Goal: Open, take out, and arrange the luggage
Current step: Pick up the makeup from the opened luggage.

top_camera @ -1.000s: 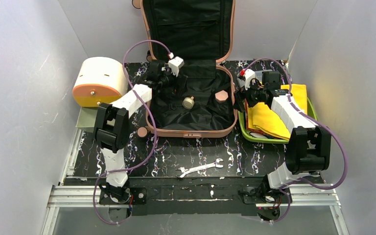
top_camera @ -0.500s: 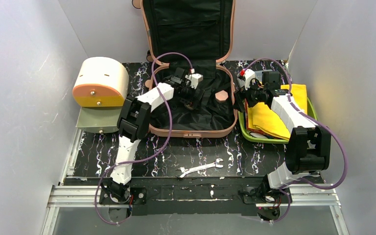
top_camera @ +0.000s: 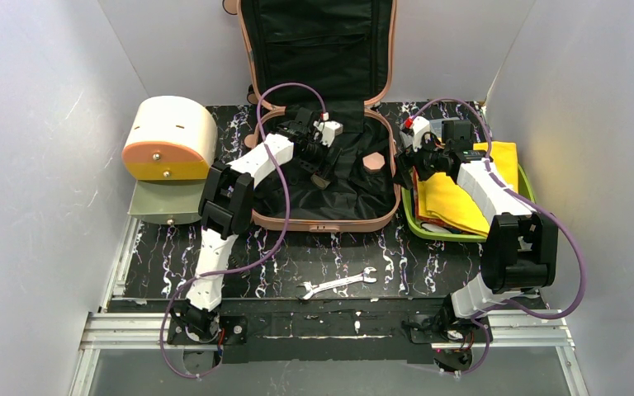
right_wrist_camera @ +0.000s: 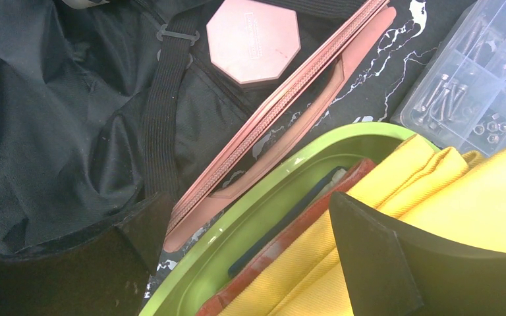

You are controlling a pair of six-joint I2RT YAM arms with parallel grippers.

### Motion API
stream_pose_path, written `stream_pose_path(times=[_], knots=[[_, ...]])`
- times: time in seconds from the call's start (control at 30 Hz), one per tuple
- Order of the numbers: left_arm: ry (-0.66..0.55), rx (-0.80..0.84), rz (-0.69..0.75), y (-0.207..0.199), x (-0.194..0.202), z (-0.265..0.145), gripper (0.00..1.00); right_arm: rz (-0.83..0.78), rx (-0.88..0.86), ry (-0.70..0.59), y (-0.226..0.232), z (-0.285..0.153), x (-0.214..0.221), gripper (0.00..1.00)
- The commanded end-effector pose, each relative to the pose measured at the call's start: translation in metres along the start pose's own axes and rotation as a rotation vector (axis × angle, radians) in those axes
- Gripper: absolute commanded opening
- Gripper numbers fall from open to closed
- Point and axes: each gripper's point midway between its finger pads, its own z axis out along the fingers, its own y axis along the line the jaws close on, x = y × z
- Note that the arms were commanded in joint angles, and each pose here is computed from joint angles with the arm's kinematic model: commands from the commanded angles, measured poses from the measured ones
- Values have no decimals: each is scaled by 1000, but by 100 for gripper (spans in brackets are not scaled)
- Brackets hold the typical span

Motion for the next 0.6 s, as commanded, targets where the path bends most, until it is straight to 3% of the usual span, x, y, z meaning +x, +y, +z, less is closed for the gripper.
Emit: stream_pose_path(times=[0.0,0.23,0.37,0.57], knots=[[-8,18,40,-7,-8,-23,63,8,1,8,-1,1,4,99],[-28,52,44,-13,-15,-39,30,5,6,-2,-2,-2,2,98],[-144,77,45,-11,-33,-63,29,8,-1,-4,0,-2,1,98],[-464,-3,141,16,-57,-89,25,12,0,0,-1,-1,3,98]])
